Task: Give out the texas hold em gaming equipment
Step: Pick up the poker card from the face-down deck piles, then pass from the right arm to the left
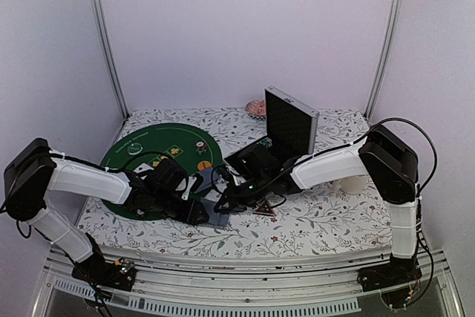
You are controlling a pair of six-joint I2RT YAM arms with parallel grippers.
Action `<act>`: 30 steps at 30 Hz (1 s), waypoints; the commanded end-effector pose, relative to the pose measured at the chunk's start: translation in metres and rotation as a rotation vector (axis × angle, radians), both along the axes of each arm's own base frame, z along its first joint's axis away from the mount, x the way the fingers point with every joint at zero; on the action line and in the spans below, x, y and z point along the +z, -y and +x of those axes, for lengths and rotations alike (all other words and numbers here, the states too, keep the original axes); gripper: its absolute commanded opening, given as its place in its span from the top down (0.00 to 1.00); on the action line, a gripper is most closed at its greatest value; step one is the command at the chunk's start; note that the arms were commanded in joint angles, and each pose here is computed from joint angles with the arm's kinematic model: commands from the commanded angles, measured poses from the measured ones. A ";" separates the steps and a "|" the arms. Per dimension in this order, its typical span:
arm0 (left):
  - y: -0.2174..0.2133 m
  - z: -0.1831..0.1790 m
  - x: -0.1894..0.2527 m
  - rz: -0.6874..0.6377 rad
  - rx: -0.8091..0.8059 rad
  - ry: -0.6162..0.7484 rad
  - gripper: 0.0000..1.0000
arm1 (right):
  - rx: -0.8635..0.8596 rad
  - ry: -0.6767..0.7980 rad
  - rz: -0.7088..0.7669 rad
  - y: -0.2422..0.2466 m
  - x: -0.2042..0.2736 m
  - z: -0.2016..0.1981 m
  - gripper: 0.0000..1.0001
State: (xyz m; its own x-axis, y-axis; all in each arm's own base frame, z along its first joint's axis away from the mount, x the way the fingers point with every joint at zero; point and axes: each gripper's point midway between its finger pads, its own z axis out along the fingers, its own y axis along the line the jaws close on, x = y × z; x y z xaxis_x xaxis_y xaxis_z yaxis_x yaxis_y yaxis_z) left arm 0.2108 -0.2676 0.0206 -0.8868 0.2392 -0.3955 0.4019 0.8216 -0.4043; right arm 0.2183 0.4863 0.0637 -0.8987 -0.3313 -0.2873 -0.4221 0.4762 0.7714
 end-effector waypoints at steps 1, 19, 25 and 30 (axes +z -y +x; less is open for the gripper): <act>-0.010 -0.020 -0.019 0.062 -0.035 -0.058 0.46 | -0.015 0.021 0.019 -0.005 0.007 0.011 0.97; 0.010 -0.004 0.208 -0.214 -0.313 0.381 0.24 | 0.297 0.586 0.201 0.052 0.188 -0.019 0.98; 0.014 -0.029 0.286 -0.438 -0.445 0.509 0.29 | 0.380 0.667 0.283 0.067 0.237 -0.044 0.98; 0.014 -0.053 0.325 -0.593 -0.544 0.561 0.29 | 0.383 0.735 0.283 0.070 0.247 -0.045 0.98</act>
State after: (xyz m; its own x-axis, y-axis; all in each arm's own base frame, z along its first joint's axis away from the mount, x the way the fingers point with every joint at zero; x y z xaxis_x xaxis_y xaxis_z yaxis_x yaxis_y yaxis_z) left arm 0.1809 -0.2790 0.3139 -0.4326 0.2206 -0.8742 0.8704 0.3551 -0.3411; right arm 0.1830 0.4223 0.3035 -0.3532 -0.3811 -0.8544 -0.9320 0.0641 0.3567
